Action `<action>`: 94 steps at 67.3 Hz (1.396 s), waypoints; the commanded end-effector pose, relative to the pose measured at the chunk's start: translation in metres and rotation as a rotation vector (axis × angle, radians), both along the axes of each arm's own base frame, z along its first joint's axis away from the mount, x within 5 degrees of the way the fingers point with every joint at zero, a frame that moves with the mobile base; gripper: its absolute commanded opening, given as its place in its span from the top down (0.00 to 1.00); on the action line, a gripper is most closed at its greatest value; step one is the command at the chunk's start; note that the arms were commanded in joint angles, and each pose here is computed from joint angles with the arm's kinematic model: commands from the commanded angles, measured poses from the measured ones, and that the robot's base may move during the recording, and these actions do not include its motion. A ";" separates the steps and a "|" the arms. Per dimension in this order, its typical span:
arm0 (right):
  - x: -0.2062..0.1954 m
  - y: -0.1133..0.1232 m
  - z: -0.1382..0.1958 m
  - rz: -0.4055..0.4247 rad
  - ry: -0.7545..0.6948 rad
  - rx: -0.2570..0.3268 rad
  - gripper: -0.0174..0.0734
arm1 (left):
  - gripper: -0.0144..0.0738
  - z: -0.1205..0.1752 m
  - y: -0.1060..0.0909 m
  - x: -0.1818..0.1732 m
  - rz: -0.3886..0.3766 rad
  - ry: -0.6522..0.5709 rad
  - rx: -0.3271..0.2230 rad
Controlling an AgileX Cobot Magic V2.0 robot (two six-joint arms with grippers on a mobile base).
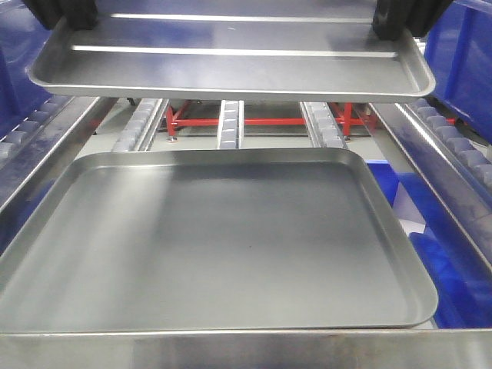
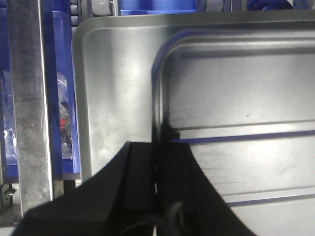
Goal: Grab silver tray and place in blue box
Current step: 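Lift the small silver tray with both grippers off the larger tray, then drive the base away from the rack holding the tray in both grippers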
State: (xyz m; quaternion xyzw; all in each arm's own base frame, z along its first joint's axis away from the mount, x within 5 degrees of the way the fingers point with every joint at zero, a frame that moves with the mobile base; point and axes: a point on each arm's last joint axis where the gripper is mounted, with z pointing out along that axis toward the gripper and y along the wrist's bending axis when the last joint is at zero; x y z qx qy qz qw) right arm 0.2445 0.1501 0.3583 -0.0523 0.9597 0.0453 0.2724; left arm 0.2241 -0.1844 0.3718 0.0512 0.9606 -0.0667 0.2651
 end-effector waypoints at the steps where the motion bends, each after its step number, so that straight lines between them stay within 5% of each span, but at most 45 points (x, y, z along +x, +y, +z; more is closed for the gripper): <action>1: -0.003 -0.011 0.022 0.009 -0.101 -0.037 0.74 | 0.95 0.020 0.009 -0.005 -0.004 -0.081 0.008; 94: -0.003 -0.011 0.022 0.008 -0.102 -0.037 0.74 | 0.95 0.020 0.008 -0.005 -0.005 -0.074 0.001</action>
